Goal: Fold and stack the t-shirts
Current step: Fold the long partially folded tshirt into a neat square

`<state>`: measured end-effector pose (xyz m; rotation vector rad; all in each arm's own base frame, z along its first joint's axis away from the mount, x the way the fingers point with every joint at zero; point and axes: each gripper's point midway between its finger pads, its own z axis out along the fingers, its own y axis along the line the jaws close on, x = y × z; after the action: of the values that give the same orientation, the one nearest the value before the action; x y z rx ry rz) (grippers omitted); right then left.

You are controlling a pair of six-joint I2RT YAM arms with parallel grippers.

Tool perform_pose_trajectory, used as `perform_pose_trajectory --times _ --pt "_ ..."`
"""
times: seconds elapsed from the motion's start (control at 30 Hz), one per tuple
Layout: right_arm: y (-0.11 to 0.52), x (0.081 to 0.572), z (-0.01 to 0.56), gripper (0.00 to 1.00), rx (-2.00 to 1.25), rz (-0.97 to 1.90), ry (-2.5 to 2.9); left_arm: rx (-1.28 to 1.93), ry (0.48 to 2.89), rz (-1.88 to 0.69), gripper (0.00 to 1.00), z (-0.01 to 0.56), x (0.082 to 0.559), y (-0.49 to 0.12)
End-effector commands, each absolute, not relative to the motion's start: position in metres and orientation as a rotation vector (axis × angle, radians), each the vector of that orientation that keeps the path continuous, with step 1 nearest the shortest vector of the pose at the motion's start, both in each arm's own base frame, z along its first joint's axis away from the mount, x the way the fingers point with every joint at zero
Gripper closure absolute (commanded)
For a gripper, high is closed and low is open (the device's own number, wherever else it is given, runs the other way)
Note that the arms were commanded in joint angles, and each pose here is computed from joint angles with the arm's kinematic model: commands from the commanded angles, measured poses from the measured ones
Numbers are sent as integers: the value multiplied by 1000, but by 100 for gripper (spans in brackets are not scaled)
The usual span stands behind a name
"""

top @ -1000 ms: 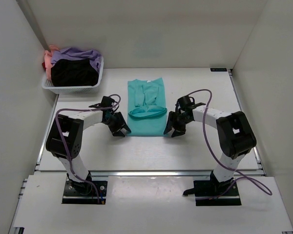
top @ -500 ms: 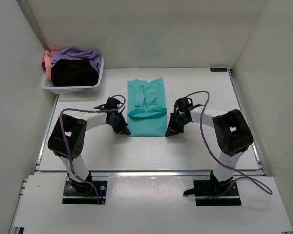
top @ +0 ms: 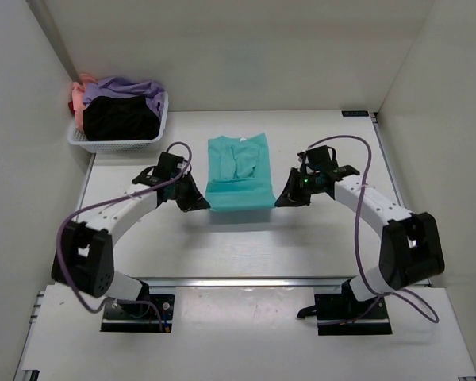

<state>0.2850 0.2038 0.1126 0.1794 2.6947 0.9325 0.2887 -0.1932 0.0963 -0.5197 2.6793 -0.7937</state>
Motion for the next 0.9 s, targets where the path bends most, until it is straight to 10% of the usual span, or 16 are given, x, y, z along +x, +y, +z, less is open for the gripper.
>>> perform_pose_trajectory --times 0.0,0.5,0.87 --pt "205 259 126 100 138 951 2714 -514 2664 -857 100 119 258 -193" --pt "198 194 156 100 173 1075 2704 -576 2688 -943 100 124 193 -181" --pt "197 284 168 100 131 1009 2698 -609 2600 -995 100 153 301 -198"
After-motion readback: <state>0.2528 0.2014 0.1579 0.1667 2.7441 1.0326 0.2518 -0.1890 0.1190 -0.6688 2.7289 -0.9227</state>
